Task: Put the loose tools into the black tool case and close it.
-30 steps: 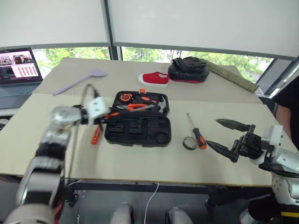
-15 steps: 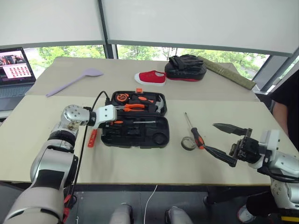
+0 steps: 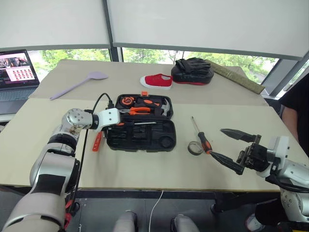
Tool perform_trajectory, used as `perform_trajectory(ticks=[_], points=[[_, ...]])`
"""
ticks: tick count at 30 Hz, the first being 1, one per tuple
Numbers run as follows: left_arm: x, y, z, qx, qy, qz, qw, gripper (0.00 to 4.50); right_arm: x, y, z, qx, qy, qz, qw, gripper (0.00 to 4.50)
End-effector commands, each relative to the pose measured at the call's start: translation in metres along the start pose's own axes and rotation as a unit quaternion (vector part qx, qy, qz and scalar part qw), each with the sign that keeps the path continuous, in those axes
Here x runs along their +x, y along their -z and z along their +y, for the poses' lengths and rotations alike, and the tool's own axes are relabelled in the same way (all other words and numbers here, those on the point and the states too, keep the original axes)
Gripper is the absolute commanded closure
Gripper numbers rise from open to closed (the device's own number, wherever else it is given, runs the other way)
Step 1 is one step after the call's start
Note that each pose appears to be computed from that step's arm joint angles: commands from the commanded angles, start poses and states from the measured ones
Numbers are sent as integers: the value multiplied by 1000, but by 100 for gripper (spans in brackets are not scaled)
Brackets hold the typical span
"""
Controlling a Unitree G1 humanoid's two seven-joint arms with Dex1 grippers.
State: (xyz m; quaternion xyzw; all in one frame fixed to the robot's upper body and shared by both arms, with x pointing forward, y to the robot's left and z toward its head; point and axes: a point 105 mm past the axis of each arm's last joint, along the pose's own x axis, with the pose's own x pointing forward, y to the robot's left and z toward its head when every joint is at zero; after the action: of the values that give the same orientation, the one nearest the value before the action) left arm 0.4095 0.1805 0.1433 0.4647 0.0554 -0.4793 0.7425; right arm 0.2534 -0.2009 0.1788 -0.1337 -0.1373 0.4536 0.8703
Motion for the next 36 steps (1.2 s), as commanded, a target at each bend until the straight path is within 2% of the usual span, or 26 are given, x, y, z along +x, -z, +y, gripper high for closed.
perform_trajectory(ticks=[1, 2, 3, 4, 5, 9, 13, 14, 15, 18, 19, 20, 28, 36], points=[[-7, 3, 8, -1, -14, 16, 1000, 360, 1, -14, 0, -19, -3, -15, 1000, 0], [-6, 2, 9, -3, -21, 11, 1000, 310, 1, -14, 0, -18, -3, -14, 1000, 0], [-7, -6, 15, -22, -40, -25, 999, 259, 1, -13, 1, -14, -5, -13, 1000, 0], [-9, -14, 20, -47, -58, -61, 995, 240, 1, -13, 2, -11, -7, -12, 1000, 0], [-11, -19, 25, -72, -70, -92, 991, 197, 1, -13, 3, -9, -8, -12, 1000, 0], [-21, -20, 30, -131, -94, -142, 977, 197, 1, -13, 4, -4, -6, -11, 1000, 0], [-22, -13, 30, -171, -112, -150, 967, 197, 1, -12, 5, 2, -4, -11, 1000, 0], [-19, -8, 29, -189, -118, -142, 964, 248, 2, -11, 6, 3, -3, -11, 1000, 0], [-16, -5, 28, -200, -125, -138, 962, 260, 3, -11, 6, 5, -2, -12, 1000, 0], [-5, -2, 26, -233, -140, -133, 953, 383, 4, -9, 7, 8, 1, -14, 1000, 0], [3, -1, 22, -246, -138, -127, 951, 406, 4, -9, 7, 9, 3, -14, 1000, 0], [9, -1, 19, -254, -138, -123, 949, 449, 5, -8, 8, 11, 4, -15, 1000, 0], [28, -6, 9, -266, -128, -125, 947, 449, 3, -4, 10, 19, 15, -14, 1000, 0], [44, 14, -19, -244, -92, -37, 965, 449, 3, -1, 14, 27, 23, -15, 999, 0]])
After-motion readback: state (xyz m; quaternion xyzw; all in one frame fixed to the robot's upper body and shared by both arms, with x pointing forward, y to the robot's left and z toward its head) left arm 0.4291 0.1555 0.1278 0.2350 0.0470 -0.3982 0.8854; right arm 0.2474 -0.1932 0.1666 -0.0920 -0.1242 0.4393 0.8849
